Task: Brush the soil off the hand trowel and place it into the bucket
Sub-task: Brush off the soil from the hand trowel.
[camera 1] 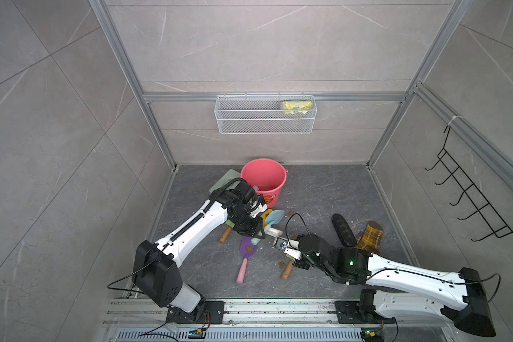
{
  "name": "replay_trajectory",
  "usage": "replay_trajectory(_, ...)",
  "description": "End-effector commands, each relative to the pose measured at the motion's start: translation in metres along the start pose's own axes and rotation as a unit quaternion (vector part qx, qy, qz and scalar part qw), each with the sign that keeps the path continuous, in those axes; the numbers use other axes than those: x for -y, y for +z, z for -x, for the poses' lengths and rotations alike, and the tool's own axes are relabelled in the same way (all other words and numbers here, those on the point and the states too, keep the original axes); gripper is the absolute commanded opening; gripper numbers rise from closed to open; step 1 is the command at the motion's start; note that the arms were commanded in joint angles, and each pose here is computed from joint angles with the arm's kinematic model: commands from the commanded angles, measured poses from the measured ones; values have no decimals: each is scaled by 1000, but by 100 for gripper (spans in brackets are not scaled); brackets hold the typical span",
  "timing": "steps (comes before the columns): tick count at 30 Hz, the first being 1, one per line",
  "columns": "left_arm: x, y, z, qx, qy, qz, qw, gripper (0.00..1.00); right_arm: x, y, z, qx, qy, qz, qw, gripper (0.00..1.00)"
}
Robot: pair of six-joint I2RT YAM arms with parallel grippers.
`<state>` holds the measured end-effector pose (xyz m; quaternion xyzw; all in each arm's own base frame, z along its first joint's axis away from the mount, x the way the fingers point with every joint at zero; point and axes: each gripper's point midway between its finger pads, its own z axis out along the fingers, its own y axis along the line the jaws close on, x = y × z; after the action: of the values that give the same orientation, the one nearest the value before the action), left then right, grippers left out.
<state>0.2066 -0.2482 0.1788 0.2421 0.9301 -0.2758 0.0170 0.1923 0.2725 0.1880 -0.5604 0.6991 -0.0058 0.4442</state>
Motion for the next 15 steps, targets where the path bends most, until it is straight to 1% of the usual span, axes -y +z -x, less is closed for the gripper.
replay_trajectory(1, 2, 0, -11, -22, -7, 1, 1000, 0, 35, -4, 6, 7, 29, -65, 997, 0)
replay_trajectory(8, 2, -6, -9, -14, -2, 9, 1000, 0, 35, 1, -11, -18, 41, -60, 997, 0)
replay_trajectory(15, 2, -10, -2, 1, -1, 17, 1000, 0, 22, 3, -28, -40, 55, -38, 997, 0)
